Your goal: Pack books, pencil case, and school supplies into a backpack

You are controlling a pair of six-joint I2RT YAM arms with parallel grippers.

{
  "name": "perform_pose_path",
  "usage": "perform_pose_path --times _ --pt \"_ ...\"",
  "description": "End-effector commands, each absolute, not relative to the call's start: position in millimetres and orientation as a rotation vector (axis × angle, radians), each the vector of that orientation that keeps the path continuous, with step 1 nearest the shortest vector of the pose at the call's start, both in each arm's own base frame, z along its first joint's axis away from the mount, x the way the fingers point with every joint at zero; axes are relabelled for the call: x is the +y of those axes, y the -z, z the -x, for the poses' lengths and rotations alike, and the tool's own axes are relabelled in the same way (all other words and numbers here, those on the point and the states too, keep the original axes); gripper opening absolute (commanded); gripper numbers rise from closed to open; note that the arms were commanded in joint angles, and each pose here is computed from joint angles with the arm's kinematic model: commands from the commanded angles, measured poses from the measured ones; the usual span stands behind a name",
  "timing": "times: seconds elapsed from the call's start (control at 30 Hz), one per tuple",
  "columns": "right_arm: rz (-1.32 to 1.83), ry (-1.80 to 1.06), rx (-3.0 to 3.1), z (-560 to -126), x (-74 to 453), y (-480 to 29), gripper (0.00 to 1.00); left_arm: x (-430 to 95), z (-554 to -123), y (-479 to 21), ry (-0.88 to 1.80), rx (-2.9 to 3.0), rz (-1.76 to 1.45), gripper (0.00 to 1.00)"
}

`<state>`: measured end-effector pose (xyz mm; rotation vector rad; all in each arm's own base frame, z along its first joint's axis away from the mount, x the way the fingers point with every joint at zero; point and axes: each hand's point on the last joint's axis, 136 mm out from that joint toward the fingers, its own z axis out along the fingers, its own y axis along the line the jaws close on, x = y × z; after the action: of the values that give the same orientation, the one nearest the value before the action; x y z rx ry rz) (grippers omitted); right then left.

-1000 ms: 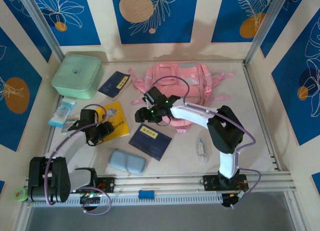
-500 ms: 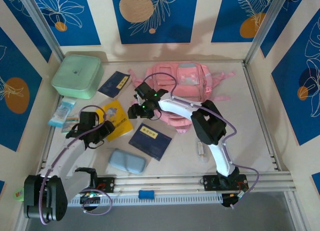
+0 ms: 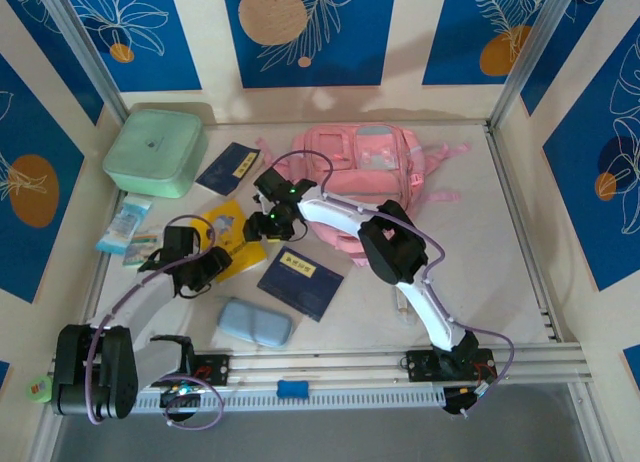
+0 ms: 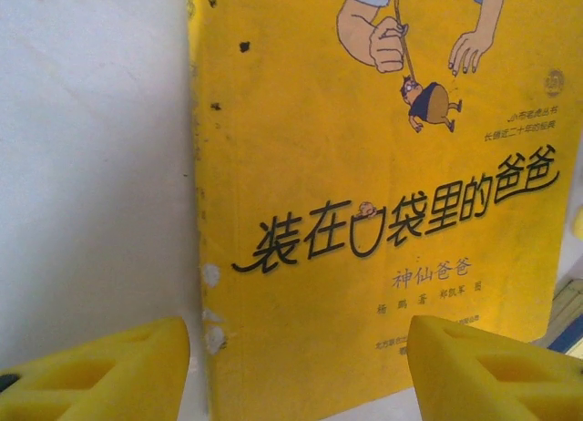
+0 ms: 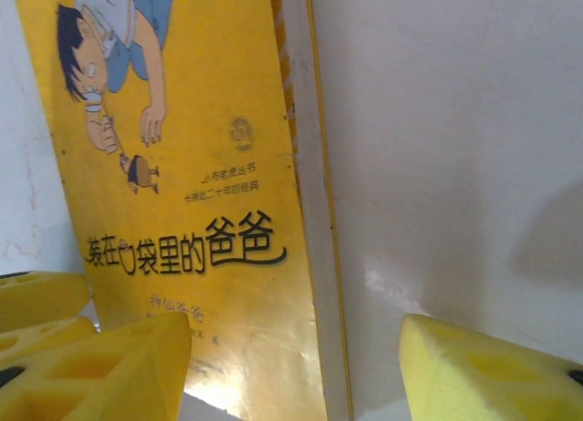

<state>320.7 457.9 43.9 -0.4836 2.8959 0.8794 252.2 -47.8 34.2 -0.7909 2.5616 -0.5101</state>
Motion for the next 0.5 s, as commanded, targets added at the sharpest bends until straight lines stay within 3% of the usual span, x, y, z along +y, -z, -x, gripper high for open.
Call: perform_pose_path --times 0.0,0.47 --pt "0.531 -0.904 2.943 -306.6 465.8 -38.0 0.62 -55.8 -255.9 -32.5 0.605 2.533 0.8 0.63" --pt "0.578 -0.963 2.942 -293.8 487.9 -49.2 0.63 -55.3 -253.0 -24.5 0.606 2.525 0.809 0.59"
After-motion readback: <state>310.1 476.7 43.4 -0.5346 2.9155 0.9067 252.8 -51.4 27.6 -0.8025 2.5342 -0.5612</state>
